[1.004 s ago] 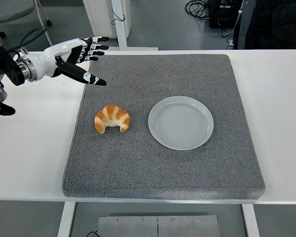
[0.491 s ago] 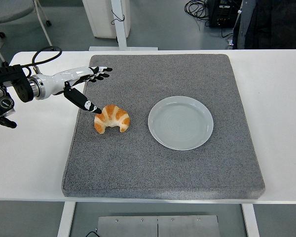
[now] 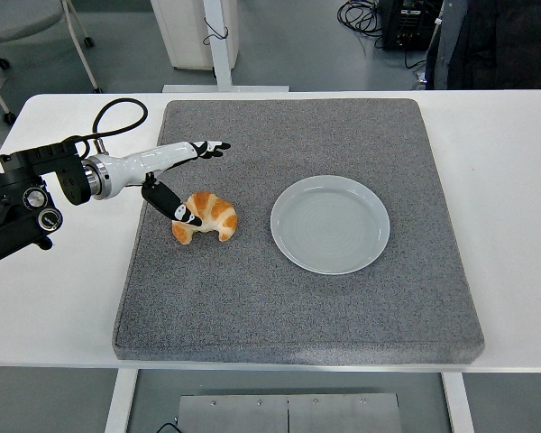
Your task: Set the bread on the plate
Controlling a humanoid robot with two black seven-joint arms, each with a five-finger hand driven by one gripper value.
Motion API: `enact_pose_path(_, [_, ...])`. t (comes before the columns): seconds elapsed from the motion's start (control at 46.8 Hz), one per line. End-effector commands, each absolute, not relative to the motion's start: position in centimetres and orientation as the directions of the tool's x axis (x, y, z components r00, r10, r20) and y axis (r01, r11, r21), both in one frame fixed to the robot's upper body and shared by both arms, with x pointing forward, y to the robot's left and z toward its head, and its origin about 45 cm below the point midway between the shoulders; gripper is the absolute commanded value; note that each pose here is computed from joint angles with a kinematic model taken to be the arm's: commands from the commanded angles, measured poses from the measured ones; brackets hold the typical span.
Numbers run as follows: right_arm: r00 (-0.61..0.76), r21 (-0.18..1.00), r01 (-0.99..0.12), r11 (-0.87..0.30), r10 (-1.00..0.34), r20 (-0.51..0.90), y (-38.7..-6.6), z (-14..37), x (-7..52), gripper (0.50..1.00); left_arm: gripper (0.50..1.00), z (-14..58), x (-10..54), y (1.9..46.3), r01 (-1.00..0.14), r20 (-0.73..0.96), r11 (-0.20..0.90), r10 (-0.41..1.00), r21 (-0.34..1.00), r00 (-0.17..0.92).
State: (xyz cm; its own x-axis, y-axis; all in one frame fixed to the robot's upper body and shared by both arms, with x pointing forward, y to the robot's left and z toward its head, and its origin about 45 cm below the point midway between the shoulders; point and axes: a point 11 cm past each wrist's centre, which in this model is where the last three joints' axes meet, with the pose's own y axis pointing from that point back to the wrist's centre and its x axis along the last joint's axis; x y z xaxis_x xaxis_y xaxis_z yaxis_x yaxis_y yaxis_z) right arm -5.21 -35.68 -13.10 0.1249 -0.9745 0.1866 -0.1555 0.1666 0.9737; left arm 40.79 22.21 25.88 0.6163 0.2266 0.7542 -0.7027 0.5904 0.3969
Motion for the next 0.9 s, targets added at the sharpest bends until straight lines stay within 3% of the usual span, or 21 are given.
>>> enact_pose_path(0.0, [0.124, 0.974, -0.156, 0.167, -0.975, 0.187, -35.7, -13.1, -5.2, 1.000, 0.993, 25.6, 40.6, 21.3, -0.684, 0.753, 0.616, 0.213, 0.391, 0.622])
enact_pose_path(0.556, [0.124, 0.974, -0.156, 0.167, -0.975, 0.187, -35.7, -13.1, -5.2, 1.000, 0.993, 23.7, 41.1, 22.6, -0.721, 0.795, 0.536, 0.143, 0.439, 0.590])
enact_pose_path(0.876, [0.124, 0.974, -0.156, 0.167, -0.975, 0.187, -35.7, -13.1, -5.2, 1.000, 0.993, 22.7, 40.8, 21.5, -0.717, 0.789, 0.549, 0.158, 0.430, 0.594])
